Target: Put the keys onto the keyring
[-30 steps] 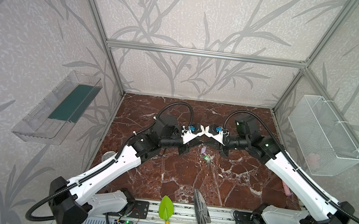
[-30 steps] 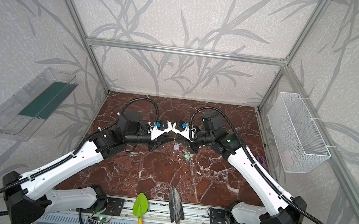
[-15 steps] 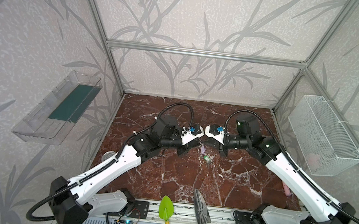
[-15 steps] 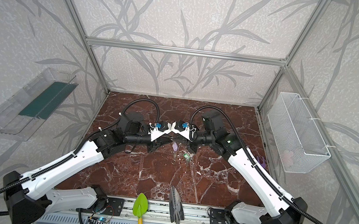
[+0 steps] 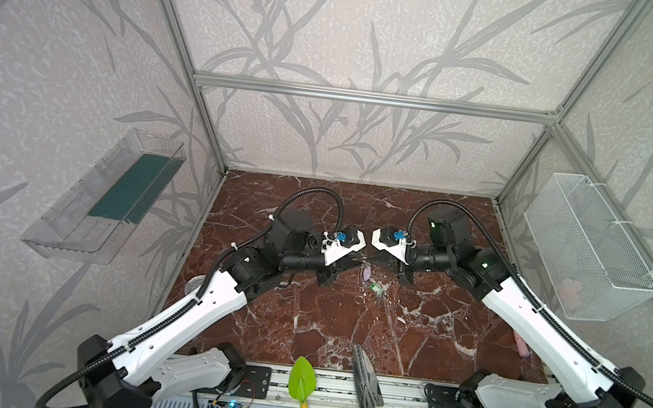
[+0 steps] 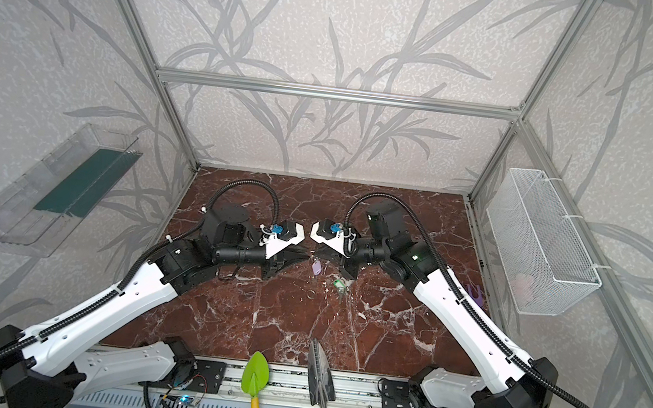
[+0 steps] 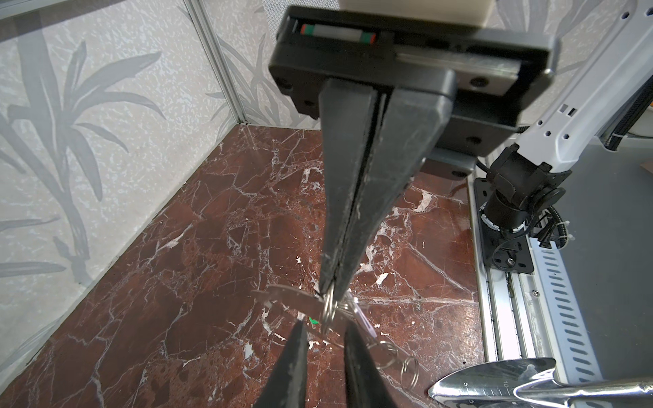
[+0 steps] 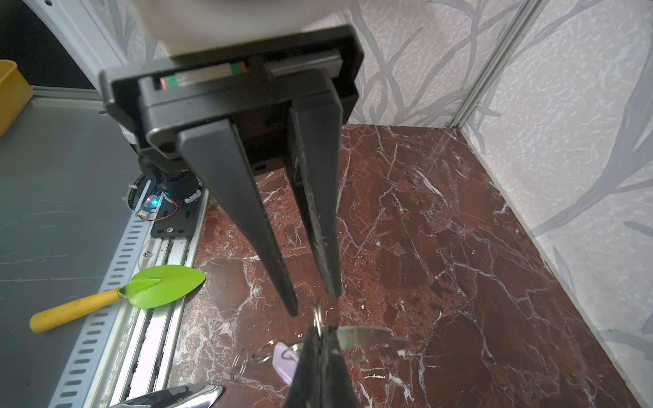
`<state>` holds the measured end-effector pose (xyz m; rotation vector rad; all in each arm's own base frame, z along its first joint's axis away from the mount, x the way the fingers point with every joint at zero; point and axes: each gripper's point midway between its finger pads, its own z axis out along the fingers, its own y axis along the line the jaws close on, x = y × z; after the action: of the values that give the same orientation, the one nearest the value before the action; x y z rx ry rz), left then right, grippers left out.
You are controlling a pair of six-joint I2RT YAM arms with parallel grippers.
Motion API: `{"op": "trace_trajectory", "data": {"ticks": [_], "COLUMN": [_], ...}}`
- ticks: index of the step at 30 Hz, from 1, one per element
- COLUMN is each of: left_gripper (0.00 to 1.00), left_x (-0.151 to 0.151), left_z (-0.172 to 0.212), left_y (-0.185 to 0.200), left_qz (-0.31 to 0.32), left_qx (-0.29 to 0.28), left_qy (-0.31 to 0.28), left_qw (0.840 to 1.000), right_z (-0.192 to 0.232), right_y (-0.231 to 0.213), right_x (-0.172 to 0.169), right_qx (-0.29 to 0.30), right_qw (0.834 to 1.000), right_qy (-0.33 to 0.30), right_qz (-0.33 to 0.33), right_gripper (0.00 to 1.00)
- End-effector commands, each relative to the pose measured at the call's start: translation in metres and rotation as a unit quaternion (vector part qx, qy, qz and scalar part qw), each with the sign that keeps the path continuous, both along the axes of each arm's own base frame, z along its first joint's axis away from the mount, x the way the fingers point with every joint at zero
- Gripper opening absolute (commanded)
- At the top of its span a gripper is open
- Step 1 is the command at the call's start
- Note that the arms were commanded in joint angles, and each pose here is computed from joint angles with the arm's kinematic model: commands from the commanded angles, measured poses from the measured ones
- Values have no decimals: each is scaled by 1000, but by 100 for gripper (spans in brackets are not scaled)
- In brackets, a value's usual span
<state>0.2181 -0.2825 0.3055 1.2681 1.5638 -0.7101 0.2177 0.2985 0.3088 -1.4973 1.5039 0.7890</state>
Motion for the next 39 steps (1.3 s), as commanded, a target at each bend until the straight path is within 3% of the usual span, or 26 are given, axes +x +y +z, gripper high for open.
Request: {"op": "trace_trajectory", "data": {"ticks": [1, 39], "left_gripper": [22, 12], "left_x": [-2, -1], "left_z": [4, 14], "left_y": [-2, -3], "left_qz": [-14, -16], "left_qx": [-6, -21], "left_qy": [-8, -21], "left_qw": [1000, 999], "right_z": [7, 4], "right_y": [3, 5], "right_x": [-5, -7], "right_qx": [10, 6], "right_qw": [1000, 1000], "right_qy": [-1, 11], "right_qz": [15, 25], "right_gripper": [0, 0]}}
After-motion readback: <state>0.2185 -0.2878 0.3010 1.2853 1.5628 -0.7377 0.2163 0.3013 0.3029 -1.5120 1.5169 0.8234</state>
